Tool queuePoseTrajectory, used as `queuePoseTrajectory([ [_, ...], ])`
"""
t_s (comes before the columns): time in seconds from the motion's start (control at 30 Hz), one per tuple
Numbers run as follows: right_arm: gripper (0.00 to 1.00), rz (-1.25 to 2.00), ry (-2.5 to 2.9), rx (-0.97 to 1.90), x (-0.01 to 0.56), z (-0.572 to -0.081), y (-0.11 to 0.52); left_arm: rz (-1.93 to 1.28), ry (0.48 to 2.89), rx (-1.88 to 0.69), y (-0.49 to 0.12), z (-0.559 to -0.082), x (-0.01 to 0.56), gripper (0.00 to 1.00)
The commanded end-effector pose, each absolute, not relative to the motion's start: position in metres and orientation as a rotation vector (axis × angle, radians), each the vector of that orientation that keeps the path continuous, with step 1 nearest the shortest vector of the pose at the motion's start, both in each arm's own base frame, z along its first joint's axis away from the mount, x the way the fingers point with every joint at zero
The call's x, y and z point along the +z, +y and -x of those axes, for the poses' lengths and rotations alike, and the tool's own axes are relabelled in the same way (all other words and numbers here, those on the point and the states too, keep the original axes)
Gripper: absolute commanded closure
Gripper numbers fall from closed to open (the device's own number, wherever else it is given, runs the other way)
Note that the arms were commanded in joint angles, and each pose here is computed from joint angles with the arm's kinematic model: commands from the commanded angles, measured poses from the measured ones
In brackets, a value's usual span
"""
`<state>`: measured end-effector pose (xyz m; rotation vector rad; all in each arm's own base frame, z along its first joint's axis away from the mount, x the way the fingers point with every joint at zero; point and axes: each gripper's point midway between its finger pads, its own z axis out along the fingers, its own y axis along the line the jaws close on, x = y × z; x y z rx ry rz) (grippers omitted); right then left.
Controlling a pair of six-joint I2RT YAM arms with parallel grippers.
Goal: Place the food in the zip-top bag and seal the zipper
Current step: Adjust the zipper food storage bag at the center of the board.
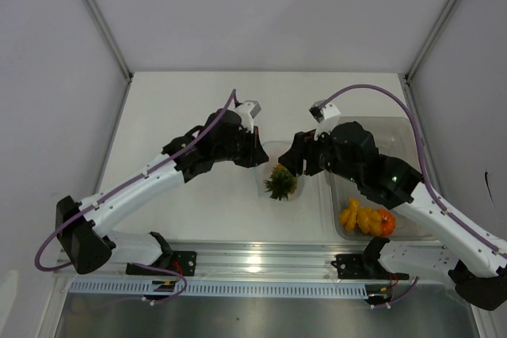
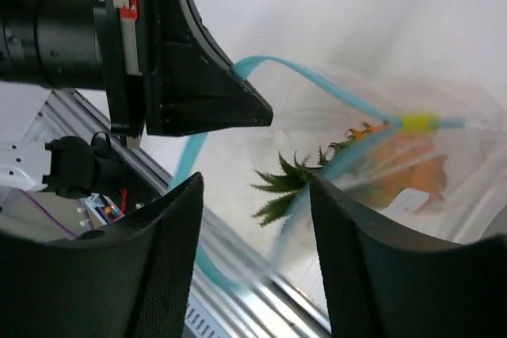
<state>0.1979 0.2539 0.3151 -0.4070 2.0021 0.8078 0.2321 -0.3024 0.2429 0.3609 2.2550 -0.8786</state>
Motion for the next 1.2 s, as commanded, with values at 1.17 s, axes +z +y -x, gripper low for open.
queuePoseTrajectory([
  [1.17, 0.41, 0.1, 2.25, 0.153, 0.256, -0.284, 0.193, -0.528, 2.21, -1.053, -0.342, -0.215, 0.264, 0.99],
])
